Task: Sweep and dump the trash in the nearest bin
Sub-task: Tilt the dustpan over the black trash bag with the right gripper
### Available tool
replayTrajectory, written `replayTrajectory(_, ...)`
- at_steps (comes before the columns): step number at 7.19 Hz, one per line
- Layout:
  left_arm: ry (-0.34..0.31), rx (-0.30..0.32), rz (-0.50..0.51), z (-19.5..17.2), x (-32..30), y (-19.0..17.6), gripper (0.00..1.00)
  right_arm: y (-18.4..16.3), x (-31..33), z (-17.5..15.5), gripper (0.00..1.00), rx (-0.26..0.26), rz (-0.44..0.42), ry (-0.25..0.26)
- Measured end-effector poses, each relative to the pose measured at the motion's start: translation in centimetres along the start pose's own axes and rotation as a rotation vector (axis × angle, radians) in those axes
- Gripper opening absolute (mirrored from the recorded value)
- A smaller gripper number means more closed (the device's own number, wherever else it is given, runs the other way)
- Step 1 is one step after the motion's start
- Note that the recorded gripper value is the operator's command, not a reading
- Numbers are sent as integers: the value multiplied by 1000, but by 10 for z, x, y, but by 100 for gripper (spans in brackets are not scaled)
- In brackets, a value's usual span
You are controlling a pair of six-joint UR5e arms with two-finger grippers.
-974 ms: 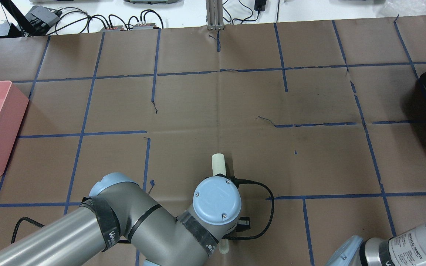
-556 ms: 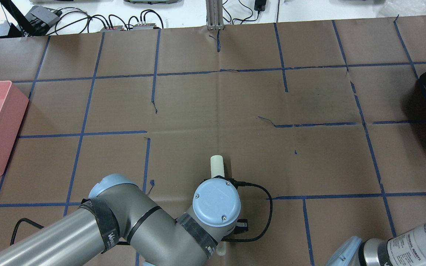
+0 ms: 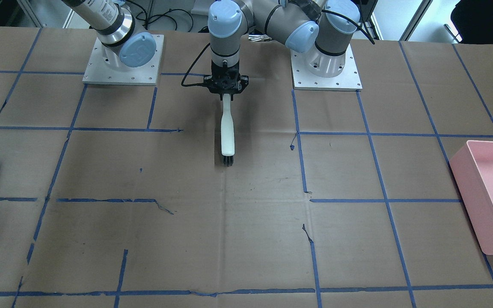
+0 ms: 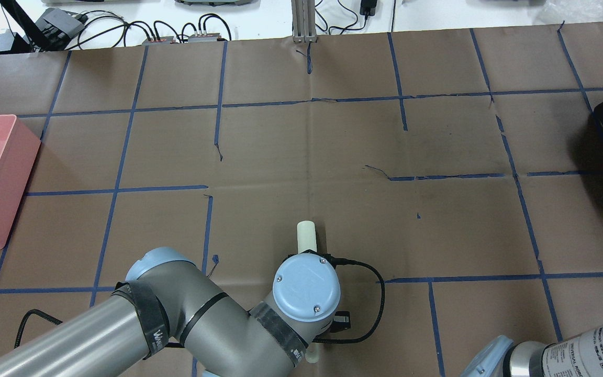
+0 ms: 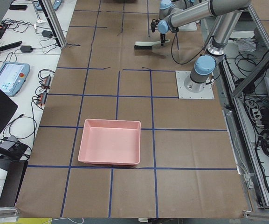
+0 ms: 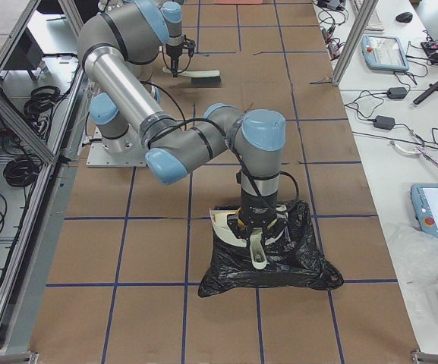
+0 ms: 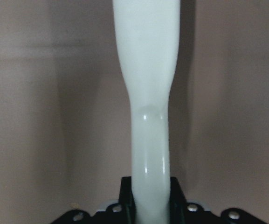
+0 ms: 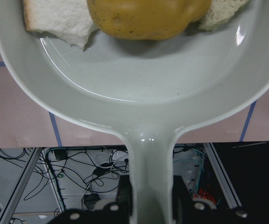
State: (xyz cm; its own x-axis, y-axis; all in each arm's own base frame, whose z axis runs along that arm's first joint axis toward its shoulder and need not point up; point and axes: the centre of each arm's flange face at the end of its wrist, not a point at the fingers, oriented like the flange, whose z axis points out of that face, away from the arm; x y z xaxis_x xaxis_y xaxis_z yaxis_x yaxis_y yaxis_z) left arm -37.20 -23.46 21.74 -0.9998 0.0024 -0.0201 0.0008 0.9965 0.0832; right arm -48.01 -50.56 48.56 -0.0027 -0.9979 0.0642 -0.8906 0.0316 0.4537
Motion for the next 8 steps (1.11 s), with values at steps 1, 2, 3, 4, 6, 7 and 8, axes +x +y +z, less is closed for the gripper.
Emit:
replayTrajectory(1,-11,8,-2,0,-1,-2,76,-3,-1,2,1,-30,14,22)
replayTrajectory(2,-29,24,-3,0,-3,-4,86,-3,0,4,1,-52,35,41)
replayTrajectory(3,-46,43,-3,-1,-5,-7,88,-2,1,6,2,-64,56,51)
replayTrajectory(4,-46,60,-4,-6,-6,-9,94,-1,2,8,2,-80,73,62)
replayTrajectory(6,-5,105,-1,-30,-4,-11,94,3,7,20,3,-128,96,78)
replayTrajectory(7,24,146,21,-52,-5,-15,94,5,6,23,3,-155,111,59)
replayTrajectory(8,55,203,73,-84,-13,-25,95,6,5,24,3,-183,127,43)
